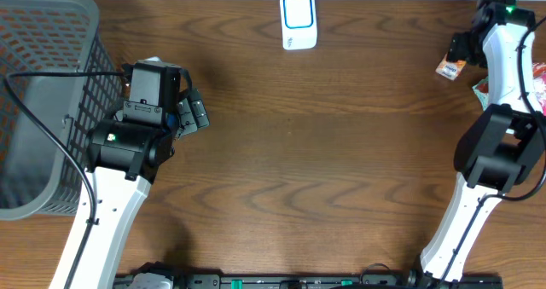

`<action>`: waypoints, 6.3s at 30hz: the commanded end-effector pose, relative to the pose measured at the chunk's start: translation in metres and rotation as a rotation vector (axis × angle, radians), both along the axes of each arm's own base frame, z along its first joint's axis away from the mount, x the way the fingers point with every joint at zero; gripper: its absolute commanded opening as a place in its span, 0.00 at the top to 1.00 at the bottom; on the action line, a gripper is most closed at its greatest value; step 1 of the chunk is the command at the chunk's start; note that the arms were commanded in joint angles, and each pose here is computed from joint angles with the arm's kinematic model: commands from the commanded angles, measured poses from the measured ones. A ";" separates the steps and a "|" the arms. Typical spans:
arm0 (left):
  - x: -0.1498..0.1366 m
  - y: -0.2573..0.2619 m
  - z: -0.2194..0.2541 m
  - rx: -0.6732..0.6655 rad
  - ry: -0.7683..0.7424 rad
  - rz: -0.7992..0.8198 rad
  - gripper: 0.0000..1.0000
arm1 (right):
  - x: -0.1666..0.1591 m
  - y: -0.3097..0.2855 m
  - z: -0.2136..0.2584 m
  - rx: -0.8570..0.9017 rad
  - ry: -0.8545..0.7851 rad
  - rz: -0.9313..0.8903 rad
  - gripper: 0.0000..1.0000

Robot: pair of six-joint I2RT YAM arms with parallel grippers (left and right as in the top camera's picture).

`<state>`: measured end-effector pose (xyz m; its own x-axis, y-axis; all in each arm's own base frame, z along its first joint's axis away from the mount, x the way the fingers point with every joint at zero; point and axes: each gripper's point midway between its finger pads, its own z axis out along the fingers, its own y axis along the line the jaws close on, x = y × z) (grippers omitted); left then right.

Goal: Scan the item barcode

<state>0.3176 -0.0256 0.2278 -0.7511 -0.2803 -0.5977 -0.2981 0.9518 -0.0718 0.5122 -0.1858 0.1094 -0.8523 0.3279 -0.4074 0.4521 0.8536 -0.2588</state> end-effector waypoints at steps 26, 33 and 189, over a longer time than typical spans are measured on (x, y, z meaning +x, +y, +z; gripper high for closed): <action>-0.001 0.004 0.005 0.008 -0.017 0.021 0.02 | 0.068 0.059 -0.066 0.283 -0.159 0.203 0.99; -0.001 0.004 0.005 0.008 -0.017 0.021 0.02 | 0.062 0.045 -0.088 0.226 -0.106 0.164 0.99; -0.001 0.004 0.005 0.008 -0.017 0.021 0.02 | -0.339 0.258 0.215 0.237 -0.851 0.999 0.01</action>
